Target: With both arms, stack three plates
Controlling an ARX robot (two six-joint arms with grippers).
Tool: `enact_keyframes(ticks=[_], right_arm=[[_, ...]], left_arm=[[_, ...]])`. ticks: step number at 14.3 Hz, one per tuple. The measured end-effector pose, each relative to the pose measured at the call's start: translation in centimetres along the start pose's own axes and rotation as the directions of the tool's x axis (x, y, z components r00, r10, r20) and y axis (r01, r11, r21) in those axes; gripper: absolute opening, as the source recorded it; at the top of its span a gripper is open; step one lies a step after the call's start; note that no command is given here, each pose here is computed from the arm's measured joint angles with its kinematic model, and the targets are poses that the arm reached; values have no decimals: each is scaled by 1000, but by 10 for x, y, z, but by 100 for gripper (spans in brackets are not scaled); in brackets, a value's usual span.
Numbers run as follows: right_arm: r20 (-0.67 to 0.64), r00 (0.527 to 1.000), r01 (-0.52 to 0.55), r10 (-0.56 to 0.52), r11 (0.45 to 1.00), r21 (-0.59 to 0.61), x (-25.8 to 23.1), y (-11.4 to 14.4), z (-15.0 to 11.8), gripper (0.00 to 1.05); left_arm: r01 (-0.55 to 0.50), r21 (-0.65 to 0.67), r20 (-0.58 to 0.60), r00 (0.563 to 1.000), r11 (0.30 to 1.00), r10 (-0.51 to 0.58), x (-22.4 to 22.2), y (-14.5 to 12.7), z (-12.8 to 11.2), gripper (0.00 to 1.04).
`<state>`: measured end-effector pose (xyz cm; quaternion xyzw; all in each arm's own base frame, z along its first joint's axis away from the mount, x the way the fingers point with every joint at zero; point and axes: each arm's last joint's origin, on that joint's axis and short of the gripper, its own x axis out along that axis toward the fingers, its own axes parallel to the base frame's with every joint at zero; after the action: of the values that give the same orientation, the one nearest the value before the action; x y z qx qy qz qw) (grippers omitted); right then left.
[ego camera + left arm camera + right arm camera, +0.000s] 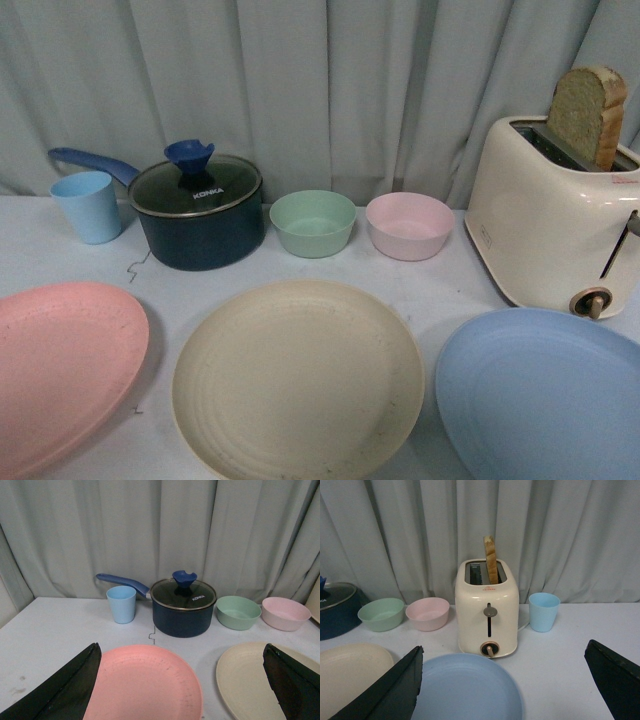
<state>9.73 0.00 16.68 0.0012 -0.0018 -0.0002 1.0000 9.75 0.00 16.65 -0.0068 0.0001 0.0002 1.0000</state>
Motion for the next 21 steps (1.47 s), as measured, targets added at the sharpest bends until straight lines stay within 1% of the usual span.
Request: enact_keyframes(ticks=[21], right_arm=[[0, 1000, 0, 0, 1000, 0, 0, 0, 0, 98]], left_arm=[[0, 0, 0, 1000, 1000, 0, 0, 0, 0, 98]])
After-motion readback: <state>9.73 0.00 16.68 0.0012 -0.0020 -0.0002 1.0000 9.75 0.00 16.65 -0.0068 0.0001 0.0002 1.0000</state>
